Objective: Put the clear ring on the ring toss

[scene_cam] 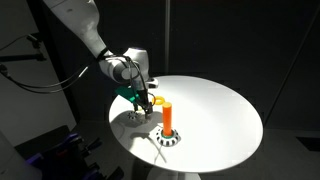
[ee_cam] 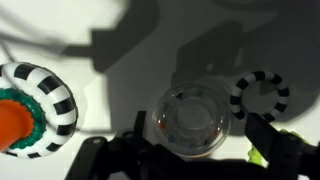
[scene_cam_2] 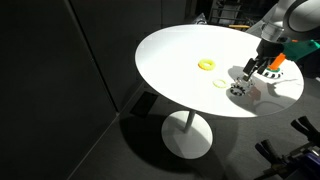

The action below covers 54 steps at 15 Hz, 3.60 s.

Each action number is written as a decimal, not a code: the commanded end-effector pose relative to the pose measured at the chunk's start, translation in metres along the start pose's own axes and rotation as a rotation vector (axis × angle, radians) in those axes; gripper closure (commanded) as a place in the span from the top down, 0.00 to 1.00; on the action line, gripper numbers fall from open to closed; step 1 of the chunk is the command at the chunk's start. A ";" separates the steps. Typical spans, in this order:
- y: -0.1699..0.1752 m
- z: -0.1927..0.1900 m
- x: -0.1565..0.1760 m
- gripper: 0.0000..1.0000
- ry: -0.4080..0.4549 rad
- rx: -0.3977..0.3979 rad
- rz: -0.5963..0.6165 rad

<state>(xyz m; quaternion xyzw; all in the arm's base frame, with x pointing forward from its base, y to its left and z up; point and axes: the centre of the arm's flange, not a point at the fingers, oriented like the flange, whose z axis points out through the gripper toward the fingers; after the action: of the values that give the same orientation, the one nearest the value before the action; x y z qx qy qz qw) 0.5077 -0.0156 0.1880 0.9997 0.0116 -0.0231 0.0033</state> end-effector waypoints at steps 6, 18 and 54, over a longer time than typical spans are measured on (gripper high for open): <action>-0.004 0.010 0.021 1.00 0.022 -0.009 -0.023; -0.007 0.027 0.033 1.00 0.035 -0.018 -0.034; 0.056 -0.157 0.029 0.68 -0.049 -0.070 0.131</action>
<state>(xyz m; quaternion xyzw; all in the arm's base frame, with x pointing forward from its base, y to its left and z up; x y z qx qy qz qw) 0.5449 -0.0584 0.3192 0.9979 -0.0346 -0.0444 0.0317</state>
